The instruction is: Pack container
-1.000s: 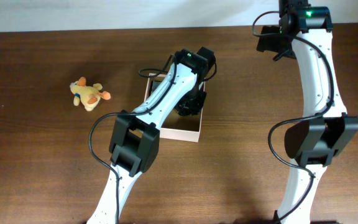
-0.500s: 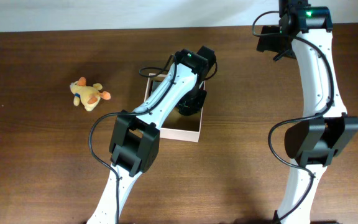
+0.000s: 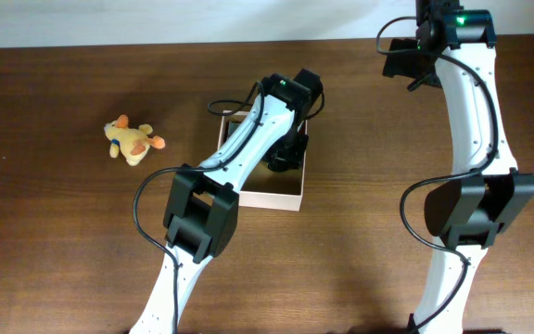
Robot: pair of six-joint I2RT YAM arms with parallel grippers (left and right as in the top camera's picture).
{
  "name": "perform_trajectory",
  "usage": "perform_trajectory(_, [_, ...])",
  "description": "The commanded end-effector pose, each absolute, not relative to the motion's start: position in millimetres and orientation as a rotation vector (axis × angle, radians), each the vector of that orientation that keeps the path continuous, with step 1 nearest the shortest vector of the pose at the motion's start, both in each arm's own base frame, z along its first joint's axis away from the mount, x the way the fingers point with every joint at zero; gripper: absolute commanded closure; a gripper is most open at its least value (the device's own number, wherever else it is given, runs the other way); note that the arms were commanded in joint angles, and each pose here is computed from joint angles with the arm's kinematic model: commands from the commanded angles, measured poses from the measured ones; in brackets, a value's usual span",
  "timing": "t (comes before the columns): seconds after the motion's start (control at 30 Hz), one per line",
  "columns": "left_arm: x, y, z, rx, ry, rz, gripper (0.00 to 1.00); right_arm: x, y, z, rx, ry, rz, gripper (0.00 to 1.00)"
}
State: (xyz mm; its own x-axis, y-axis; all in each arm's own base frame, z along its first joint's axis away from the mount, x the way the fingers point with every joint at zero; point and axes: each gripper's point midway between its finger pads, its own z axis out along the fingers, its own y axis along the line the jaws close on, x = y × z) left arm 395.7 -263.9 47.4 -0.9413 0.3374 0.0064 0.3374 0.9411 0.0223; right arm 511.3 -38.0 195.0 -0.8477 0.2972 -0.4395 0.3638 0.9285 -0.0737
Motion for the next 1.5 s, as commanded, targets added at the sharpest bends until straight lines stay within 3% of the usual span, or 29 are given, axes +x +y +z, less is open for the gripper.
perform_trajectory(0.0, [393.5,-265.9,30.8,-0.541,-3.067,-0.059,0.37,510.7,-41.6,192.9,0.492,2.656,-0.236,0.01])
perform_trajectory(0.27, [395.8,-267.4,30.2,-0.542,-3.077,-0.052,0.39,510.7,-41.6,192.9,0.492,2.656,-0.236,0.01])
perform_trajectory(0.37, [396.2,-267.7,30.1,-0.543,-3.078,-0.051,0.49,510.7,-41.6,192.9,0.492,2.656,-0.236,0.01])
perform_trajectory(0.7, [396.3,-267.8,30.1,-0.543,-3.079,-0.05,0.62,510.7,-41.6,192.9,0.492,2.656,-0.236,0.01])
perform_trajectory(1.1, [377.1,-253.9,31.9,-0.528,-2.991,-0.11,0.64,510.7,-41.6,192.9,0.492,2.656,-0.236,0.01])
perform_trajectory(1.23, [369.9,-249.0,33.2,-0.523,-2.957,-0.131,0.72,510.7,-41.6,192.9,0.492,2.656,-0.236,0.01])
perform_trajectory(1.47, [367.2,-246.7,33.8,-0.521,-2.945,-0.143,0.73,510.7,-41.6,192.9,0.492,2.656,-0.236,0.01])
